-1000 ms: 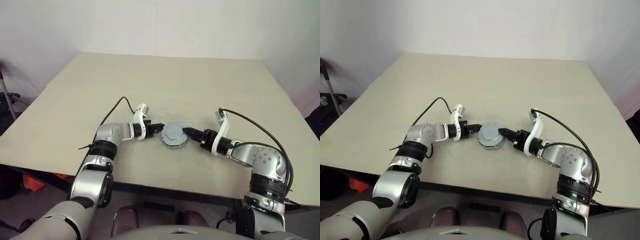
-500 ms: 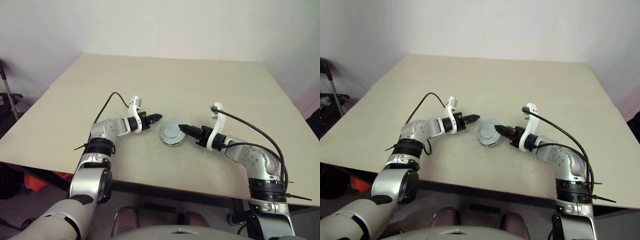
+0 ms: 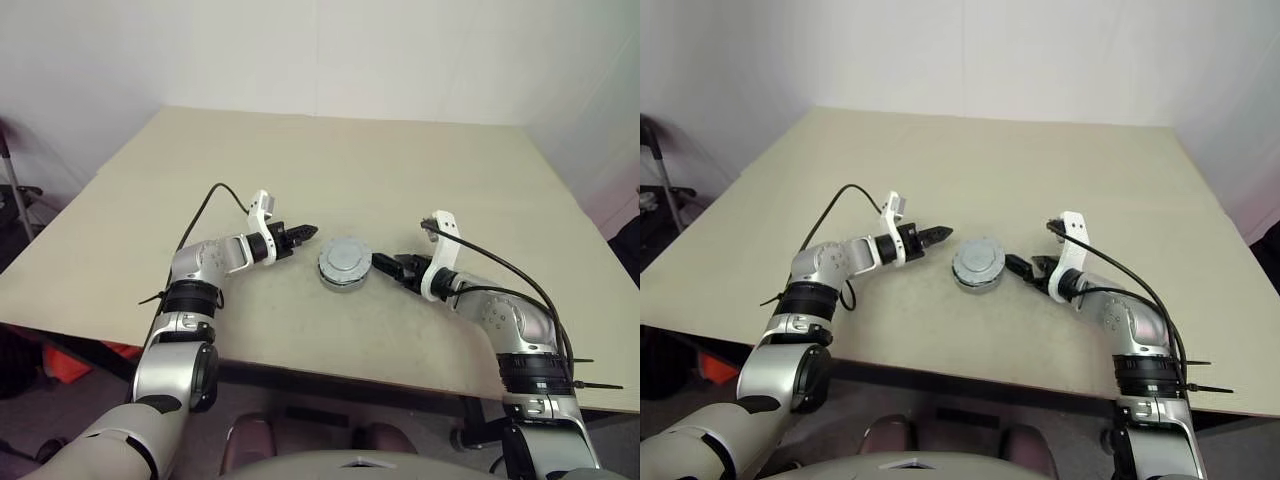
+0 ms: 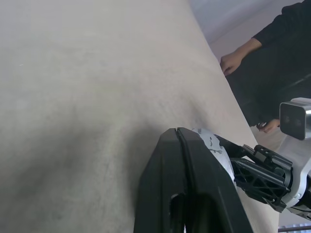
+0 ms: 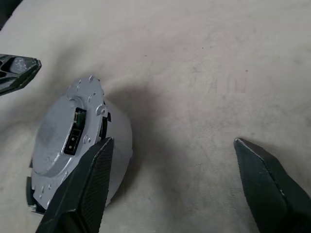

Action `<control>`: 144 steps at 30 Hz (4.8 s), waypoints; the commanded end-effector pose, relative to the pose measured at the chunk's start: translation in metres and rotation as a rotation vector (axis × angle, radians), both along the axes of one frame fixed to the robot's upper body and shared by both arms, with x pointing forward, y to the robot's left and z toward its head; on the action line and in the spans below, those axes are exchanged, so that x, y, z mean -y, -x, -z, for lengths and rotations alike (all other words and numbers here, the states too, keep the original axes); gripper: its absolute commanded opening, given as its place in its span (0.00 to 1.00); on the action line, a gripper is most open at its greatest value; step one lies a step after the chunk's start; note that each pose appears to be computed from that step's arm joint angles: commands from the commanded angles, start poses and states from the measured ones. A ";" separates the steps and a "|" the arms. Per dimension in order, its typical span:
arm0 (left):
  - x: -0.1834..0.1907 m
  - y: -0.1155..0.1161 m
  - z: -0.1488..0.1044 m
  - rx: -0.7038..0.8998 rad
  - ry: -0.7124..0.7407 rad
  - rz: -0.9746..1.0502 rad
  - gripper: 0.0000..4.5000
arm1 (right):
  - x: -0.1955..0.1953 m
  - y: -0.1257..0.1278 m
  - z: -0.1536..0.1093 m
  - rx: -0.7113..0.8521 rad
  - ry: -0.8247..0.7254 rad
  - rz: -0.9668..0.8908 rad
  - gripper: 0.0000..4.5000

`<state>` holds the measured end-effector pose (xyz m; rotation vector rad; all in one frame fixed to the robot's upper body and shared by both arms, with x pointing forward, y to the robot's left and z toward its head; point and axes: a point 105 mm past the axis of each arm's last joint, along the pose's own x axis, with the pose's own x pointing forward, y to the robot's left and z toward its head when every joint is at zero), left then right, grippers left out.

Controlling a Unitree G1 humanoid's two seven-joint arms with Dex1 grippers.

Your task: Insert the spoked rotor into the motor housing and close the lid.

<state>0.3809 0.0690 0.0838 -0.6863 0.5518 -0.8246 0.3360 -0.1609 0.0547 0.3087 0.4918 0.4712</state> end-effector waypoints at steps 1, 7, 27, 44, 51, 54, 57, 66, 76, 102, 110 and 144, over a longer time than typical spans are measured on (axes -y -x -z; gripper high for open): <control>-0.001 -0.004 -0.016 0.059 0.026 -0.008 0.00 | 0.002 -0.006 -0.013 0.111 0.048 0.014 0.96; -0.005 -0.004 -0.018 0.074 0.028 -0.015 0.00 | 0.013 -0.020 -0.028 0.295 0.226 0.073 0.96; -0.050 0.002 -0.032 0.298 -0.115 -0.079 0.00 | -0.058 -0.001 -0.046 0.443 0.273 -0.265 0.96; -0.050 0.004 -0.017 0.257 -0.140 -0.104 0.00 | -0.063 0.009 -0.029 0.424 0.326 -0.344 0.96; -0.050 0.004 -0.013 0.246 -0.148 -0.114 0.00 | -0.070 0.004 -0.026 0.407 0.303 -0.358 0.96; -0.051 0.003 -0.014 0.247 -0.150 -0.118 0.00 | -0.073 0.001 -0.027 0.409 0.301 -0.363 0.98; -0.053 0.003 -0.014 0.246 -0.156 -0.125 0.00 | -0.074 0.000 -0.028 0.421 0.308 -0.364 0.98; -0.056 0.001 -0.011 0.238 -0.166 -0.138 0.00 | -0.070 -0.001 -0.032 0.451 0.321 -0.350 0.90; -0.056 -0.001 -0.010 0.231 -0.171 -0.140 0.00 | -0.068 0.002 -0.038 0.479 0.328 -0.346 0.86; -0.057 -0.003 -0.009 0.223 -0.176 -0.147 0.00 | -0.067 0.003 -0.040 0.472 0.304 -0.357 0.31; -0.057 -0.003 -0.008 0.221 -0.180 -0.144 0.00 | -0.069 0.003 -0.049 0.475 0.241 -0.366 0.39; -0.061 -0.004 -0.006 0.214 -0.189 -0.162 0.00 | -0.072 -0.002 -0.018 0.417 0.312 -0.386 0.78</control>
